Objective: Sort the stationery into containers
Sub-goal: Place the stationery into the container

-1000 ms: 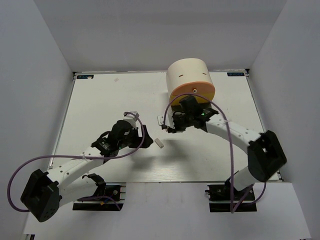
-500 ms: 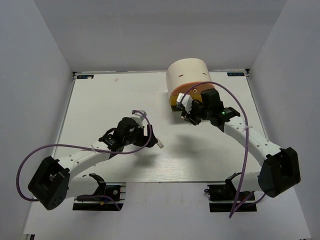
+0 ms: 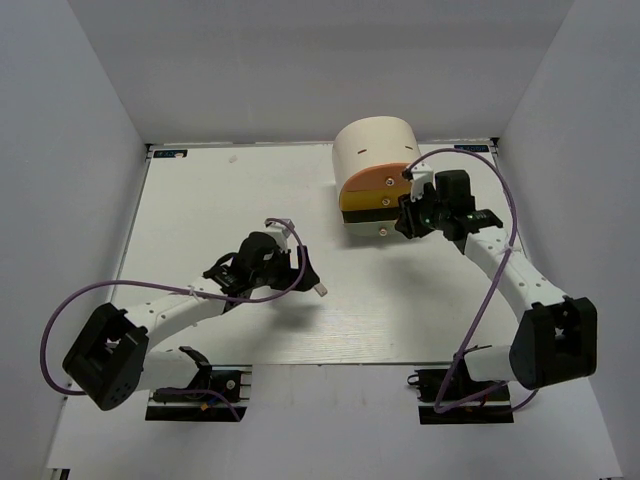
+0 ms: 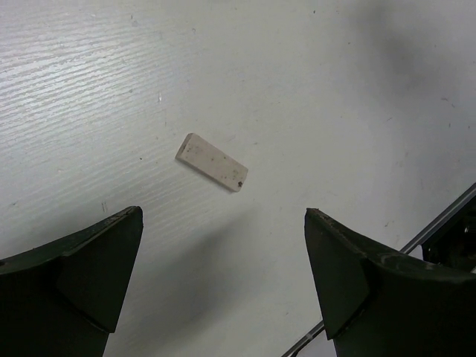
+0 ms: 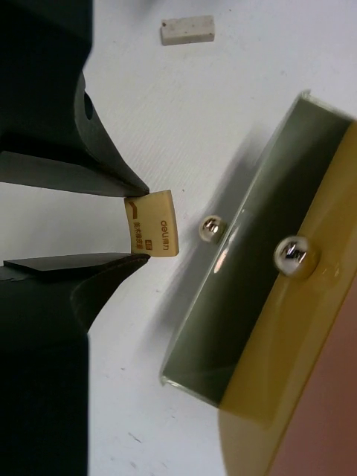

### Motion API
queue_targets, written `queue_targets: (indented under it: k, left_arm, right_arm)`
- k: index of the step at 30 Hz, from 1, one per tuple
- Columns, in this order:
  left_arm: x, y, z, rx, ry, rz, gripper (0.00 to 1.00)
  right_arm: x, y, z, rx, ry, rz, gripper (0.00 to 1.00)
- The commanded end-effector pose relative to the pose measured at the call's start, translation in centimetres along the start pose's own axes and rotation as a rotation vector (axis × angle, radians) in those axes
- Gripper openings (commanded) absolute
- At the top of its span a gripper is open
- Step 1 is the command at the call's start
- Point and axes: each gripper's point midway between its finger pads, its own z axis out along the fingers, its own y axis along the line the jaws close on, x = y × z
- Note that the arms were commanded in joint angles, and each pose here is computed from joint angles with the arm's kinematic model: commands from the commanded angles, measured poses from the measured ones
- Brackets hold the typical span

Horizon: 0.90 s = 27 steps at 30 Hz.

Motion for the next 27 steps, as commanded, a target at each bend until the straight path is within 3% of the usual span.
queue_targets:
  k: [1, 9, 22, 27]
  left_arm:
    - [-1.9, -1.5, -0.2, 0.032, -0.046, -0.015, 0.99]
    - [-1.8, -2.1, 0.0, 0.106, -0.093, -0.191, 0.99]
    - [-2.2, -1.7, 0.7, 0.066, -0.085, -0.197, 0.99]
    - [-2.3, -1.7, 1.3, 0.044, -0.059, -0.178, 0.99]
  right_arm:
    - [-0.6, -1.4, 0.4, 0.028, -0.016, 0.120, 0.15]
    - [-2.0, -3.4, 2.4, 0.042, -0.049, 0.117, 0.16]
    - [-3.3, -5.5, 3.3, 0.117, -0.120, 0.161, 0.16]
    - [-2.8, -5.9, 3.9, 0.138, -0.131, 0.165, 0.25]
